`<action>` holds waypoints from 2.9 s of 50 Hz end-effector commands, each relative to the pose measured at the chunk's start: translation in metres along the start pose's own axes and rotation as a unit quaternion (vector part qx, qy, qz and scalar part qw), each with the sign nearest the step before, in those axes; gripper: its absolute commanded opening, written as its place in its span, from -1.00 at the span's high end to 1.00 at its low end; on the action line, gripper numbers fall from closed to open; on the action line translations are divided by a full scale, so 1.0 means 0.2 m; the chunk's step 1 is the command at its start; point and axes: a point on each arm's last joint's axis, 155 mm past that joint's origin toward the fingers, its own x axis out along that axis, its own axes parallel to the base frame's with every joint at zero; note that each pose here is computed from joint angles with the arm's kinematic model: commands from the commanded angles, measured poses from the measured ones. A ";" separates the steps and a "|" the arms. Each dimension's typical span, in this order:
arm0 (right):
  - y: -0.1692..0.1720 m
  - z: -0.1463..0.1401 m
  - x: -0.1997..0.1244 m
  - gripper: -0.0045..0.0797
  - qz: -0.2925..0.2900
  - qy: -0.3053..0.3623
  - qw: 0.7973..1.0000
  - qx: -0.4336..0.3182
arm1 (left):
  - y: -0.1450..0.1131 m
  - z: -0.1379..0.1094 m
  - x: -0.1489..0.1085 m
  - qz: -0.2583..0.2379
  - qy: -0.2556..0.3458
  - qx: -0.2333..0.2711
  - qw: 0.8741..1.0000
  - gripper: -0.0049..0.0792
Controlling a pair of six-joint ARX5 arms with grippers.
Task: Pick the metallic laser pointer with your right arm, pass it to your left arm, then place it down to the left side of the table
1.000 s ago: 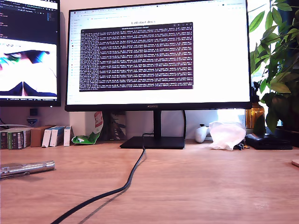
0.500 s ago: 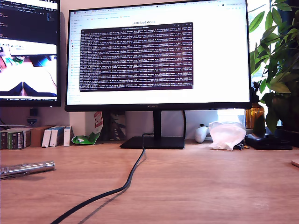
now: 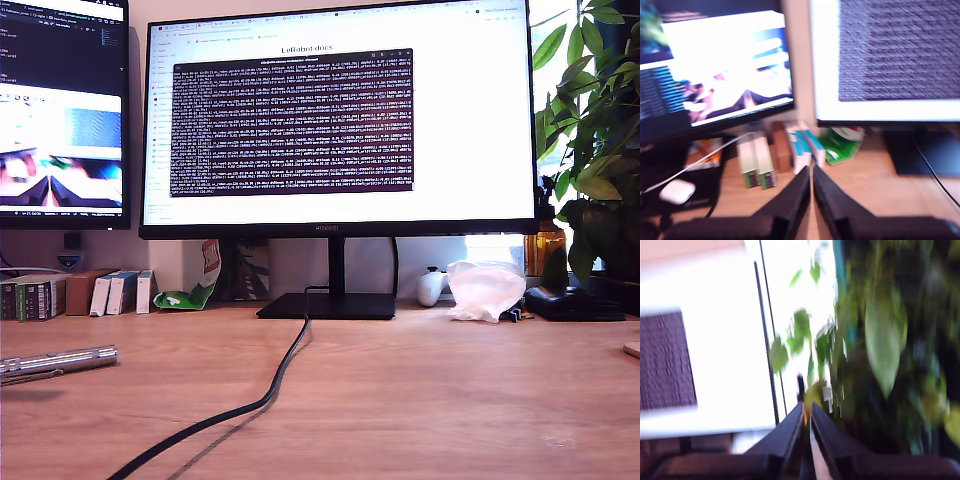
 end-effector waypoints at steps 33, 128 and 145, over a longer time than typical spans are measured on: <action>0.10 -0.15 -0.12 0.92 0.051 -0.004 0.998 -0.030 | -0.04 -0.31 -0.11 -0.017 -0.061 0.039 0.997 0.94; 0.08 -0.76 -0.19 0.92 0.049 0.184 0.981 -0.034 | 0.11 -0.90 -0.10 0.048 0.046 0.008 0.998 0.94; 0.08 -0.76 -0.19 0.92 0.049 0.184 0.981 -0.034 | 0.29 -0.88 -0.11 0.119 0.039 -0.003 0.992 0.94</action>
